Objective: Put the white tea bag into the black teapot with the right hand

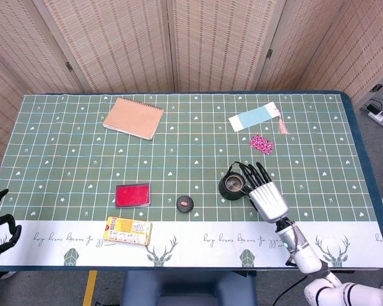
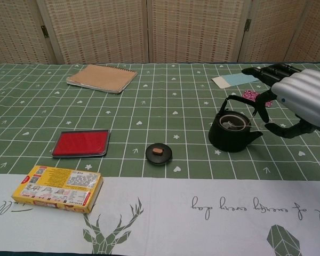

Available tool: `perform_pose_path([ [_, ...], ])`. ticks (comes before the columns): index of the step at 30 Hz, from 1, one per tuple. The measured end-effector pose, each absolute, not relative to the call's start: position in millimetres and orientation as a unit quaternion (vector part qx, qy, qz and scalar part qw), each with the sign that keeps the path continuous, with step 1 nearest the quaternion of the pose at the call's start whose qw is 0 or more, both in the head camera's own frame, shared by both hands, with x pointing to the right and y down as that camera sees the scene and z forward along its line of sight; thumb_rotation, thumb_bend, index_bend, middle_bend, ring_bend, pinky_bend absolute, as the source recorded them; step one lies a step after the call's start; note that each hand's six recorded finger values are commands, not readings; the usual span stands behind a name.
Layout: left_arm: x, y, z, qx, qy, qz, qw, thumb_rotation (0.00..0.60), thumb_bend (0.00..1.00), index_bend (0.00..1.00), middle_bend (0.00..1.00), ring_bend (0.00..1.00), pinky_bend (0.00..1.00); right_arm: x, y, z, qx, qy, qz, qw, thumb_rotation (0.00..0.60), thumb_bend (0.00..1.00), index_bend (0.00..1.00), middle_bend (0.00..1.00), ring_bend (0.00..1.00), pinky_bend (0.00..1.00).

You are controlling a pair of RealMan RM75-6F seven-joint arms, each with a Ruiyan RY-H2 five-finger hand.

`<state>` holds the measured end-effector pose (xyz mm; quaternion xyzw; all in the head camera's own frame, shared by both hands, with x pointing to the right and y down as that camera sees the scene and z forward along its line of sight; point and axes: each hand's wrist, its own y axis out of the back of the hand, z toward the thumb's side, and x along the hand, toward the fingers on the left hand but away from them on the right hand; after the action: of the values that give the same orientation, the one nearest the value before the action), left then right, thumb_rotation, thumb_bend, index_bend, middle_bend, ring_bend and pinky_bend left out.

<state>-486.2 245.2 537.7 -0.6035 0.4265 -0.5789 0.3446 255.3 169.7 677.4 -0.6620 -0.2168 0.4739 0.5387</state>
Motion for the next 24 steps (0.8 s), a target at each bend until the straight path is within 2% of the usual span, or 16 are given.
perform_pose_path([
  [5, -485.3, 245.3, 538.8, -0.603, 0.424, -0.581, 0.346, 0.600, 0.39, 0.00, 0.06, 0.04, 0.00, 259.6, 174.1, 684.0, -0.664, -0.201, 0.485, 0.532, 0.600, 0.43, 0.18, 0.00, 0.00, 0.00],
  [6, -485.4, 245.2, 538.7, -0.602, 0.425, -0.581, 0.346, 0.600, 0.39, 0.00, 0.06, 0.04, 0.00, 260.6, 174.5, 685.4, -0.665, -0.197, 0.488, 0.530, 0.600, 0.43, 0.11, 0.00, 0.00, 0.00],
  [8, -485.8, 245.2, 538.4, -0.602, 0.426, -0.581, 0.345, 0.600, 0.39, 0.00, 0.06, 0.04, 0.00, 261.8, 174.7, 685.7, -0.666, -0.193, 0.492, 0.527, 0.600, 0.43, 0.03, 0.00, 0.00, 0.00],
  [17, -485.4, 245.3, 537.6, -0.603, 0.427, -0.578, 0.346, 0.600, 0.39, 0.00, 0.06, 0.04, 0.00, 271.1, 182.7, 676.7, -0.669, -0.182, 0.501, 0.519, 0.600, 0.43, 0.00, 0.00, 0.00, 0.00],
  [24, -484.0, 246.2, 538.8, -0.603, 0.422, -0.581, 0.349, 0.600, 0.39, 0.00, 0.06, 0.04, 0.00, 285.3, 185.4, 644.8, -0.668, -0.220, 0.492, 0.513, 0.600, 0.43, 0.00, 0.00, 0.00, 0.00],
])
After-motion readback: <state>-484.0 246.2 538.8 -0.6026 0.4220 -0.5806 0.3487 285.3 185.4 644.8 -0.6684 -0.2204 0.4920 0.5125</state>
